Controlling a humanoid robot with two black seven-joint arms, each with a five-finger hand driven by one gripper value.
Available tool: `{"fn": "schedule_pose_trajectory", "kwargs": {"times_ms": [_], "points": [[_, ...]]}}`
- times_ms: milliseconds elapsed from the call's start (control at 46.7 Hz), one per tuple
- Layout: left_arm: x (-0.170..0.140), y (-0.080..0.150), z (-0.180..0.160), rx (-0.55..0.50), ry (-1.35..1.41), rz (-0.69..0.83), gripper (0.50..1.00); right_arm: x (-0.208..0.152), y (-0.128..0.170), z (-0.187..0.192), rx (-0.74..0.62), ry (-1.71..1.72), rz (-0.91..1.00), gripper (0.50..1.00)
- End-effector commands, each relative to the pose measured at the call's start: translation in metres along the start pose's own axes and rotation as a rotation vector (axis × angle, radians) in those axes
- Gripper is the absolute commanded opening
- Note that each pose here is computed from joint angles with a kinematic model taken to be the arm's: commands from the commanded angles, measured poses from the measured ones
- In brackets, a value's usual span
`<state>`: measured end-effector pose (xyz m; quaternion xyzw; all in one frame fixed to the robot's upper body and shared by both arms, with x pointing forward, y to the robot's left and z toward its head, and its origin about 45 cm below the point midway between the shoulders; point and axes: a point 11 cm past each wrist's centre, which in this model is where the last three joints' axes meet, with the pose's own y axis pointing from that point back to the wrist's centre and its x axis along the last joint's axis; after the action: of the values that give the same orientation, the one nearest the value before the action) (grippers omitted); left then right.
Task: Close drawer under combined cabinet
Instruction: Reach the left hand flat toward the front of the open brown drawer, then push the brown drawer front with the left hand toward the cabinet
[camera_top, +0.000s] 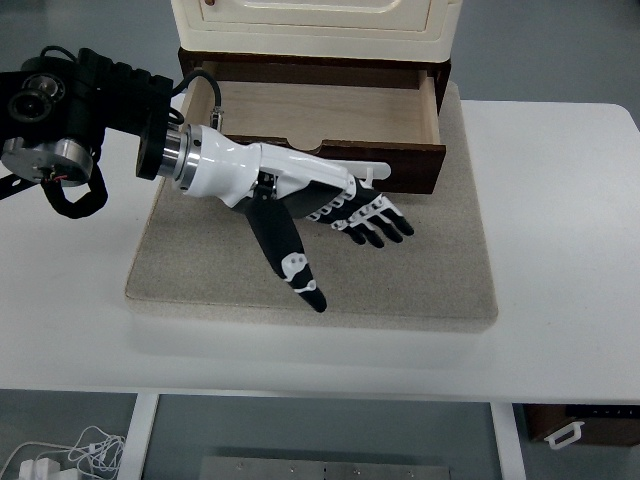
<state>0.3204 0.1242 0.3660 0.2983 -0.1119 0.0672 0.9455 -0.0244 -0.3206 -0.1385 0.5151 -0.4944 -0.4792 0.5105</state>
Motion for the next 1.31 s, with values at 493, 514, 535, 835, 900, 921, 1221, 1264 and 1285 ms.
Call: {"fn": "schedule_pose_trajectory", "kwargs": {"times_ms": [493,514,535,835,900,921,1221,1264,1285], "points": [[0.011,-0.028,-0.066,0.328,-0.065,0.018,1.0,0.0,0.0,0.0,0.0,0.0,-0.001,0.952],[0.011,-0.03,-0.065,0.331,-0.067,0.014,1.0,0.0,0.0,0.0,0.0,0.0,-0.001,0.952],[0.011,-0.031,-0.065,0.335,-0.069,0.011,1.0,0.0,0.0,0.0,0.0,0.0,-0.001,0.952],[0.018,-0.045,-0.054,0.338,-0.081,0.014,1.0,0.0,0.0,0.0,0.0,0.0,-0.001,0.952],[0.024,-0.049,-0.05,0.332,-0.079,0.028,1.0,0.0,0.0,0.0,0.0,0.0,-0.001,0.952],[0.026,-0.05,-0.05,0.332,-0.077,0.032,1.0,0.0,0.0,0.0,0.0,0.0,-0.001,0.952],[0.043,-0.047,-0.05,0.344,-0.056,0.079,1.0,0.0,0.0,0.0,0.0,0.0,0.001,0.952],[0.046,-0.046,-0.051,0.348,-0.053,0.087,1.0,0.0,0.0,0.0,0.0,0.0,0.001,0.952],[0.048,-0.046,-0.05,0.348,-0.052,0.09,1.0,0.0,0.0,0.0,0.0,0.0,0.001,0.952]]}}
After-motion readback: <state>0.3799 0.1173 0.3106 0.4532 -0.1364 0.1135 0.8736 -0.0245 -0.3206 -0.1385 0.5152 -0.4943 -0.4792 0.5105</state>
